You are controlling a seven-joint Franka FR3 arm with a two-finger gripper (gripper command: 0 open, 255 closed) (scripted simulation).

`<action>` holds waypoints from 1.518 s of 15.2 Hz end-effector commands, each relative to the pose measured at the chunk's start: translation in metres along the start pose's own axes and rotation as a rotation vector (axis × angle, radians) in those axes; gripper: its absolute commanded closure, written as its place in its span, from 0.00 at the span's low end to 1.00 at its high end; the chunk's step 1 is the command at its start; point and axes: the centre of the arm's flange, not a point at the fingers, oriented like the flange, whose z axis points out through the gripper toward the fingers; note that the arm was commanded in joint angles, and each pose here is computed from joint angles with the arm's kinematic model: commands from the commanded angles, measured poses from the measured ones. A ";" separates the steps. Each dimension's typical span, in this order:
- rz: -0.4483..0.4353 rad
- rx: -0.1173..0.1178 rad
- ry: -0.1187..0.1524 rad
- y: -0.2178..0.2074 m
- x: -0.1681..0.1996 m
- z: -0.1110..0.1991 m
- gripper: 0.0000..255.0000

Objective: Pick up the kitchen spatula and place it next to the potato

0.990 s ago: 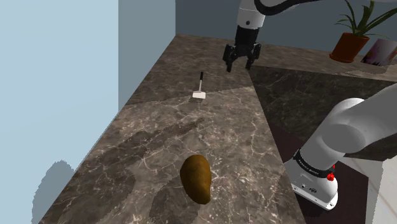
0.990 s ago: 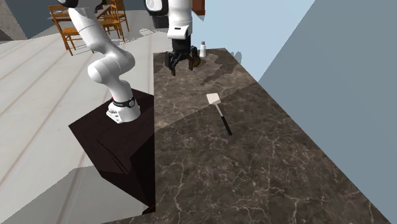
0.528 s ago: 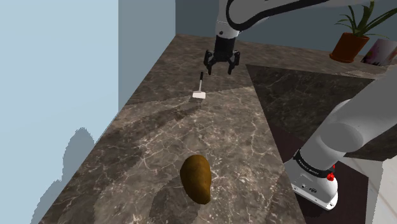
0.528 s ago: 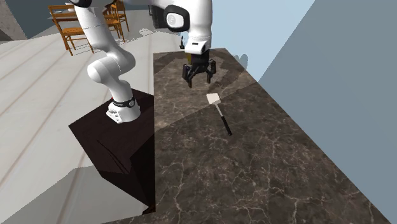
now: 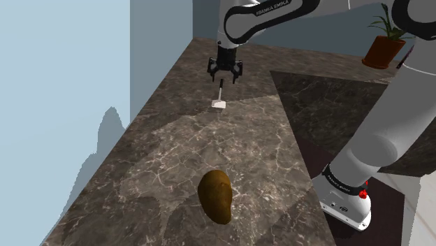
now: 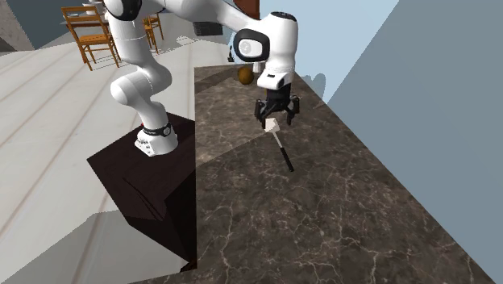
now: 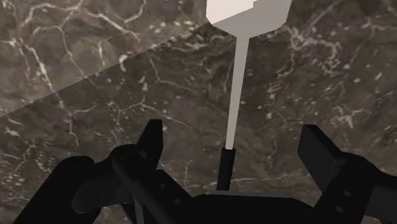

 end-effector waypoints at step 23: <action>0.048 0.002 0.008 -0.008 0.014 0.052 1.00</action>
